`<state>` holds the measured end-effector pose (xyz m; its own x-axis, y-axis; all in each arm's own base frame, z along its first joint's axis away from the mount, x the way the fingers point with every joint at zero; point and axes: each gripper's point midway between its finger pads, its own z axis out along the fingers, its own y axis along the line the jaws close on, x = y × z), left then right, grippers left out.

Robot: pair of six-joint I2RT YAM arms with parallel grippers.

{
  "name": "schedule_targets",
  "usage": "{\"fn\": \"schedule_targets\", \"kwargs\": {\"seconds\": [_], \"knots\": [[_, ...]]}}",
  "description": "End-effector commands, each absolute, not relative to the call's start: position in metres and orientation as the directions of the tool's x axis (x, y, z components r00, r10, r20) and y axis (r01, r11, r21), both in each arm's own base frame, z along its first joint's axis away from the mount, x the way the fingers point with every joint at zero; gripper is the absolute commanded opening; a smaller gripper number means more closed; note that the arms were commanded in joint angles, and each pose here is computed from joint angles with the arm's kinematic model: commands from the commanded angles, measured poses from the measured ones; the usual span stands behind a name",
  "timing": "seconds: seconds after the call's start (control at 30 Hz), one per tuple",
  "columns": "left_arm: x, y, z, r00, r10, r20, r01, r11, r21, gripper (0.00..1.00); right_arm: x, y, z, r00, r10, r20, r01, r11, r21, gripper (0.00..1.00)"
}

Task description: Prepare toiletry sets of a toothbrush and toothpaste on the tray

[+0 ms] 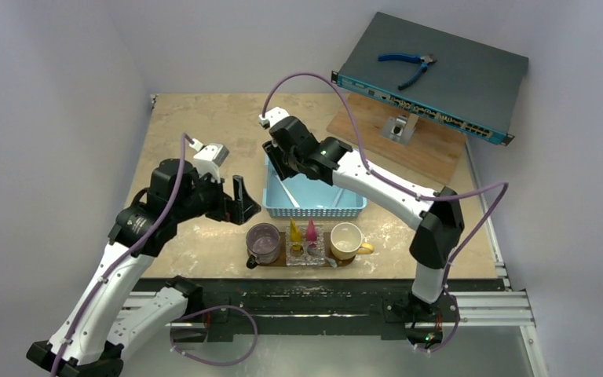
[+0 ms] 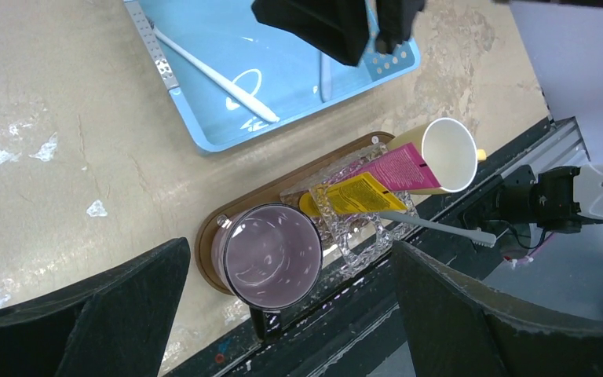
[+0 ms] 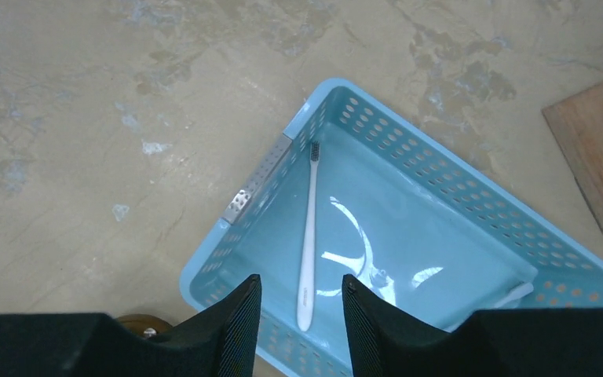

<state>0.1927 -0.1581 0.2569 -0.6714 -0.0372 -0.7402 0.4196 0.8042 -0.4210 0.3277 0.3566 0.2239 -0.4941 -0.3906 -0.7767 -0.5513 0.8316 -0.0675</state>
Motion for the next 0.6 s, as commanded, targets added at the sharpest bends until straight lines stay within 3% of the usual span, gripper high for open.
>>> {"fn": "schedule_targets", "kwargs": {"seconds": [0.0, 0.57], "knots": [[0.193, -0.151, 0.271, -0.624, -0.039, -0.781, 0.432, 0.815, -0.386, 1.00, 0.335, 0.368, 0.217, -0.527, -0.408, -0.746, -0.610, 0.793, -0.002, 0.45], [0.186, -0.146, 0.262, -0.635, -0.044, -0.771, 0.416, 0.821, -0.390, 1.00, 0.359, 0.369, 0.105, -0.641, -0.487, -0.594, -0.594, 0.804, -0.018, 0.45]]}}
